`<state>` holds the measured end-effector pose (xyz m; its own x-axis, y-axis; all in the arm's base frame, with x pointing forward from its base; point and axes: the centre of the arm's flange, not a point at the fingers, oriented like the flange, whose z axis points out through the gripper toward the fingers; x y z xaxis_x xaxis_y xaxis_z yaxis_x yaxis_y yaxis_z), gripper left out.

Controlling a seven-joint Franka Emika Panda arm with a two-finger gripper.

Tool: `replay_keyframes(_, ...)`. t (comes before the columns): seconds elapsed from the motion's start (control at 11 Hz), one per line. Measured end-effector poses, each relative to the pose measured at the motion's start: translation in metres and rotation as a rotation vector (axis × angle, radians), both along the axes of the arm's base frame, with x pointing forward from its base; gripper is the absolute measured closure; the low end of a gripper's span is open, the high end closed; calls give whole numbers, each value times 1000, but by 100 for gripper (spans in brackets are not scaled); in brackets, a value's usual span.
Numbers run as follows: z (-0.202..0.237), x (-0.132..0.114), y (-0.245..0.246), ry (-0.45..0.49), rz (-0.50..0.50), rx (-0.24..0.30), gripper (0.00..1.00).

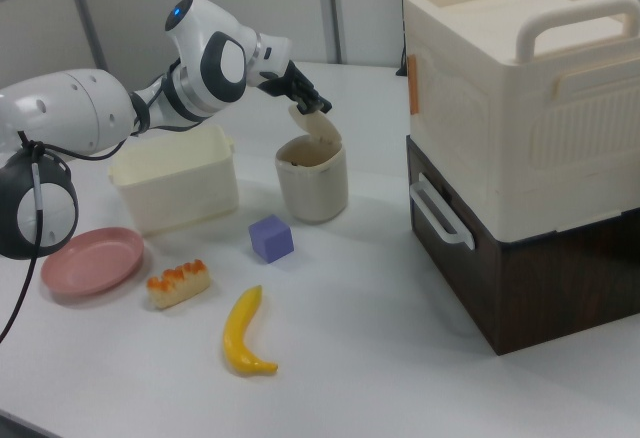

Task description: Close the trash can

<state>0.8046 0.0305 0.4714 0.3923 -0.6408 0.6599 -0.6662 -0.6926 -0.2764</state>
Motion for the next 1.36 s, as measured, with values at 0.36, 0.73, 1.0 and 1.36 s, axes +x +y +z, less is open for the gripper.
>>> replay_keyframes(0.36,-8,-10,-8,226,116,-35,100)
replay_keyframes(0.73,-28,-19,-9,391,178,-79,100)
replay_keyframes(1.0,-39,-24,-2,460,224,-101,100)
replay_keyframes(1.36,-42,-28,2,486,245,-125,100)
